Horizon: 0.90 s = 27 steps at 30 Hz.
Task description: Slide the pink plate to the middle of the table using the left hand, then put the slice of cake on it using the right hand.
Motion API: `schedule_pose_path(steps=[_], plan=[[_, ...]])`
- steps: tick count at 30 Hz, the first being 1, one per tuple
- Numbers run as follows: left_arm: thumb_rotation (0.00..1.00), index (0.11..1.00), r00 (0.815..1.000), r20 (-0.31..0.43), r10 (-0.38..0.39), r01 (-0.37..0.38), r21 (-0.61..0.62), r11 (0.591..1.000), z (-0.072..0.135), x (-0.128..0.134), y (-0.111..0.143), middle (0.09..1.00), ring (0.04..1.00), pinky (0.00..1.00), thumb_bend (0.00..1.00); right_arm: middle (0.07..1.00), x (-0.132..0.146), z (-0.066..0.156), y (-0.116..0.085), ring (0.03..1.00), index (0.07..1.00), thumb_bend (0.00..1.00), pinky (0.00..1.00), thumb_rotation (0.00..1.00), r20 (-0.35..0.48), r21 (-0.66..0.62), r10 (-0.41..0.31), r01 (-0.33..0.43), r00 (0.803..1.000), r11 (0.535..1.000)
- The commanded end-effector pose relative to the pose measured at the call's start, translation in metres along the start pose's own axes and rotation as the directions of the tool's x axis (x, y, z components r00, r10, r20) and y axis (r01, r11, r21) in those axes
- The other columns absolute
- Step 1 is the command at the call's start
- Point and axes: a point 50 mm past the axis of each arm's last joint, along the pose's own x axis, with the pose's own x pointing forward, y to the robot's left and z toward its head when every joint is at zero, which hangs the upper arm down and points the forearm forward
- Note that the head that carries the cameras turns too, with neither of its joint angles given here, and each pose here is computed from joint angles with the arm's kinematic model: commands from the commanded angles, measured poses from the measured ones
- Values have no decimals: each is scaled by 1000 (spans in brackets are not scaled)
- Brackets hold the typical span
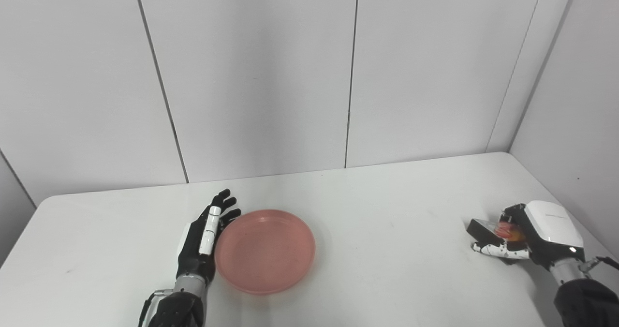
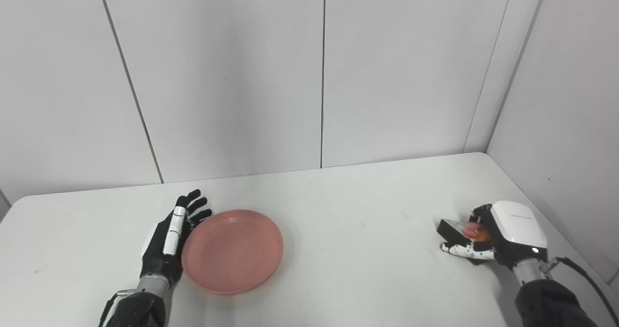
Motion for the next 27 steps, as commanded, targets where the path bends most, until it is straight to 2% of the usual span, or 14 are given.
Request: schedule_pose_path(steps=[1, 6, 10, 13, 17, 19, 22, 25, 27], plan=[[927, 845, 1000, -2, -24, 24, 17, 1000, 4, 2, -5, 860, 808, 811, 761, 219, 4, 1, -13, 162, 248, 606, 115, 437, 52, -6, -32, 33, 998, 999], [924, 841, 1000, -5, -15, 15, 26, 1000, 4, 1, -7, 857, 799, 805, 741, 218, 5, 5, -16, 163, 244, 620, 118, 410, 60, 15, -43, 42, 997, 999], [932, 845, 1000, -6, -20, 20, 30, 999, 4, 0, -9, 858, 802, 806, 734, 216, 7, 8, -22, 162, 238, 630, 119, 409, 99, 42, -77, 73, 992, 996], [930, 850, 1000, -5, -21, 21, 20, 1000, 5, 0, -12, 861, 803, 813, 731, 227, 11, 22, -36, 174, 242, 635, 131, 415, 149, 58, -111, 103, 983, 993], [920, 849, 1000, -7, -8, 8, 12, 1000, 6, -1, -18, 867, 807, 818, 731, 241, 14, 44, -59, 181, 258, 626, 136, 356, 221, 99, -158, 139, 963, 985], [916, 848, 1000, -3, -6, 6, 9, 1000, 7, -1, -22, 868, 810, 819, 731, 242, 15, 56, -71, 178, 265, 626, 132, 341, 266, 126, -188, 160, 945, 979], [917, 850, 1000, 4, -9, 9, 13, 1000, 7, -2, -27, 870, 811, 812, 727, 239, 15, 75, -86, 173, 262, 636, 129, 354, 344, 144, -239, 200, 908, 969], [930, 853, 1000, 3, -6, 6, 17, 1000, 8, -2, -33, 872, 816, 812, 720, 239, 21, 96, -97, 174, 253, 626, 128, 377, 420, 168, -272, 220, 866, 961], [927, 853, 1000, 0, -2, 2, 16, 1000, 7, -2, -38, 874, 817, 811, 724, 241, 26, 117, -106, 174, 270, 615, 128, 420, 479, 188, -297, 234, 826, 954]])
